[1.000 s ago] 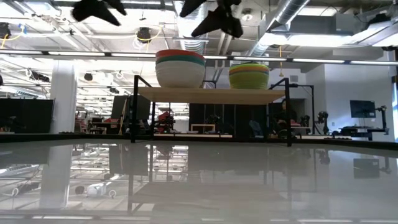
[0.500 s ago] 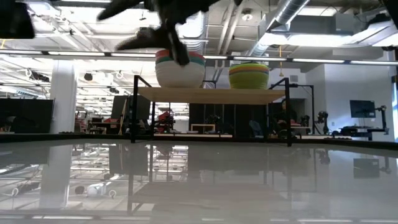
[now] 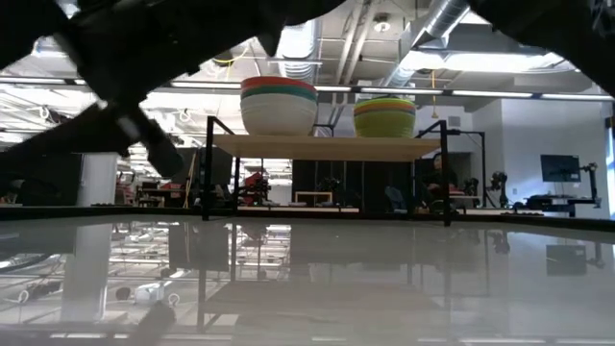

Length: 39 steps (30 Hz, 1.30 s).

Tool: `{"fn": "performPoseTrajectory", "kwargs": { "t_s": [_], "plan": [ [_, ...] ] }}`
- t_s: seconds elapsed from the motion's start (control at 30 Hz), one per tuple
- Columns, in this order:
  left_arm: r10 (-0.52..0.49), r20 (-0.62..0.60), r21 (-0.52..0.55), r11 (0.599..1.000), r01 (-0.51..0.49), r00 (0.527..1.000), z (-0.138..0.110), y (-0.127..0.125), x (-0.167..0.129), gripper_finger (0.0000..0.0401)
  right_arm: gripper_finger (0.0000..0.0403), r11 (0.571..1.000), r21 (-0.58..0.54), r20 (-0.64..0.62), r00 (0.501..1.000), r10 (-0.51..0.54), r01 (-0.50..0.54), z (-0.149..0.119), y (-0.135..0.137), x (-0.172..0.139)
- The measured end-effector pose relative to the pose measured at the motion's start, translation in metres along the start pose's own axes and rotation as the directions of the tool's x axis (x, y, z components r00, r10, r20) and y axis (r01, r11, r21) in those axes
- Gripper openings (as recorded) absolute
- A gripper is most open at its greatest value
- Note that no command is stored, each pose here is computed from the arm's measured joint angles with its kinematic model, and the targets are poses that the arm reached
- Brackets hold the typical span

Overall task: Place and stack bowls onto a shelf
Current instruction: Stack the dark blue bowl on top of the orange bowl on the shelf

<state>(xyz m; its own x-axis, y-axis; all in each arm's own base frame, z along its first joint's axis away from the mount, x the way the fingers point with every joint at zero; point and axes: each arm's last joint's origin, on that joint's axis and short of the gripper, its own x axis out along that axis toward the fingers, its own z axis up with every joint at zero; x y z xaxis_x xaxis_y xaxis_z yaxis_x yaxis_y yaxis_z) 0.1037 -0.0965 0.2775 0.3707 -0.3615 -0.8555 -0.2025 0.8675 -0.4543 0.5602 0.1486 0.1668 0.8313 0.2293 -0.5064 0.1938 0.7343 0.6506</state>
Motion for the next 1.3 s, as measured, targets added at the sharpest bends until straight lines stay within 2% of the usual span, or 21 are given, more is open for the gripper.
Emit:
{"fn": "performPoseTrajectory", "kwargs": {
  "t_s": [0.07, 0.17, 0.37, 0.47, 0.6, 0.7, 0.9, 1.03, 1.3],
  "plan": [
    [0.021, -0.012, 0.002, 1.000, -0.021, 1.000, -0.002, 0.002, 0.000, 0.0116, 0.0232, 0.999, -0.006, -0.029, 0.999, -0.034, 0.033, -0.006, 0.001, 0.007],
    [0.051, -0.006, 0.004, 0.999, -0.051, 0.999, -0.004, 0.003, 0.000, 0.0116, 0.0232, 1.000, -0.014, -0.028, 0.999, -0.017, 0.017, -0.018, -0.001, 0.019],
    [0.051, 0.013, 0.001, 0.999, -0.051, 0.999, -0.003, 0.002, 0.000, 0.0116, 0.0223, 0.997, -0.018, -0.081, 0.994, -0.080, 0.078, -0.035, -0.001, 0.020],
    [-0.005, 0.037, -0.008, 1.000, 0.005, 0.999, -0.001, -0.002, 0.002, 0.0116, 0.0213, 0.991, -0.020, -0.081, 0.988, -0.132, 0.131, -0.039, -0.003, 0.019],
    [-0.136, 0.059, 0.058, 0.989, 0.133, 0.989, -0.003, -0.013, 0.017, 0.0116, 0.0204, 0.978, 0.018, -0.050, 0.977, -0.208, 0.209, -0.035, -0.004, 0.014],
    [-0.164, 0.034, 0.106, 0.982, 0.159, 0.986, -0.009, -0.018, 0.033, 0.0116, 0.0201, 0.976, 0.031, -0.020, 0.976, -0.217, 0.217, -0.031, 0.000, 0.011],
    [0.003, -0.039, 0.172, 0.985, 0.004, 0.999, -0.022, -0.018, 0.060, 0.0116, 0.0200, 0.970, 0.028, 0.029, 0.970, -0.242, 0.241, -0.014, 0.017, -0.012],
    [0.075, -0.080, 0.202, 0.978, -0.057, 0.994, -0.026, -0.018, 0.079, 0.0116, 0.0200, 0.964, -0.001, 0.058, 0.963, -0.265, 0.266, -0.002, 0.029, -0.030],
    [0.099, -0.120, 0.275, 0.959, -0.062, 0.988, -0.028, -0.023, 0.103, 0.0115, 0.0200, 0.940, -0.064, 0.171, 0.932, -0.319, 0.334, 0.033, 0.058, -0.087]
  ]
}}
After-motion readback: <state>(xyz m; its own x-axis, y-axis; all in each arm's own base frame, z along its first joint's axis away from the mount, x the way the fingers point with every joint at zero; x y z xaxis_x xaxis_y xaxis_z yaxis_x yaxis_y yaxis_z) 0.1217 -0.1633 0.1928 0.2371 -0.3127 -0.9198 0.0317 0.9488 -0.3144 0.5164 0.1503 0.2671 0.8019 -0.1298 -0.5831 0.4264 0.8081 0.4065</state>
